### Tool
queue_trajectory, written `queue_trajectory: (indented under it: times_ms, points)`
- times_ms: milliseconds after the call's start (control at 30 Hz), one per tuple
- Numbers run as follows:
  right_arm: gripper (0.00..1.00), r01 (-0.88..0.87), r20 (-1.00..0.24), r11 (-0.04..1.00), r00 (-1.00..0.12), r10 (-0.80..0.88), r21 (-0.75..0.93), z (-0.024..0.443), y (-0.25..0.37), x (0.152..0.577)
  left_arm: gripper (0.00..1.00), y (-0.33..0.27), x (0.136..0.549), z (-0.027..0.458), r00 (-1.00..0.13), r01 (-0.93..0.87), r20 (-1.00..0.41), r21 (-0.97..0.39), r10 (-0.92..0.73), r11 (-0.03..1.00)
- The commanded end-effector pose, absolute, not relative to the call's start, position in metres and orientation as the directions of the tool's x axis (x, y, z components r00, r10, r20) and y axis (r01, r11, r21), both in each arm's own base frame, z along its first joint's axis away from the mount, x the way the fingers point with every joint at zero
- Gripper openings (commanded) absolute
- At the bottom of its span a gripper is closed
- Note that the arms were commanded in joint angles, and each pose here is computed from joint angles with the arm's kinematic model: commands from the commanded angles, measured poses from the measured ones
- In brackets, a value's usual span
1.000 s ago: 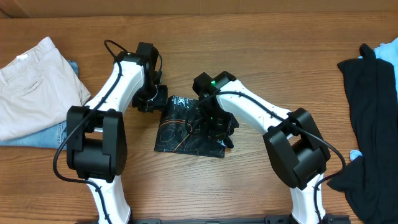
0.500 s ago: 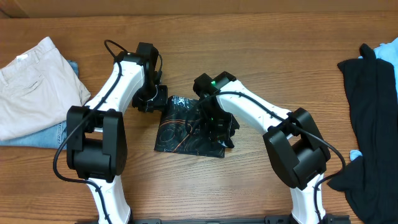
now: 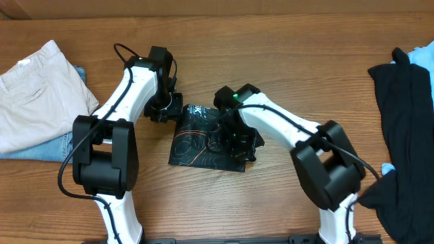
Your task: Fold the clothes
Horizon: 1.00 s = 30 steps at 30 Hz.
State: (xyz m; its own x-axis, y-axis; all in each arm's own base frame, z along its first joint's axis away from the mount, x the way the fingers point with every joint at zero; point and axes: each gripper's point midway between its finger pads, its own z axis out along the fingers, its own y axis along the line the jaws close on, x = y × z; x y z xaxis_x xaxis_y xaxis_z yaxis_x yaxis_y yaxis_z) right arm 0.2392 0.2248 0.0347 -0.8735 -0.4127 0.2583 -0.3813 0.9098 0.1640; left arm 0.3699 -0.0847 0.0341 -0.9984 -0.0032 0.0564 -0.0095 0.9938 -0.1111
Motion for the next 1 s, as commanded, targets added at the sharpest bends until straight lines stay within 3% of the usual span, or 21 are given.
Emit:
queue_trajectory:
  times_ms: [0,333,467,667,800,967]
  points:
    - [0.04,-0.376,0.12,0.907,-0.908,-0.401,0.189,0.081,0.228,0.253,0.4,-0.091,0.374,0.036,-0.999,0.026,0.044,-0.118,0.032,0.993]
    - [0.06,-0.327,0.248,0.932,-0.901,-0.357,0.155,0.071,0.2,0.225,0.39,-0.09,0.371,0.036,-0.998,0.025,0.055,-0.116,0.031,0.993]
    - [0.24,-0.326,0.263,0.933,-0.897,-0.355,0.15,0.062,0.197,0.22,0.38,-0.09,0.37,0.036,-0.998,0.024,0.061,-0.115,0.031,0.993]
    - [0.24,-0.335,0.21,0.931,-0.909,-0.36,0.146,0.06,0.201,0.232,0.34,-0.091,0.374,0.043,-0.999,0.026,0.044,-0.118,0.031,0.993]
    - [0.22,-0.292,0.175,0.942,-0.932,-0.319,0.163,0.065,0.204,0.244,0.34,-0.092,0.392,0.066,-0.999,0.034,-0.02,-0.116,0.032,0.993]
    - [0.23,-0.268,0.181,0.918,-0.927,-0.328,0.292,0.074,0.225,0.239,0.39,-0.103,0.435,0.097,-0.975,0.118,-0.2,-0.119,0.093,0.986]
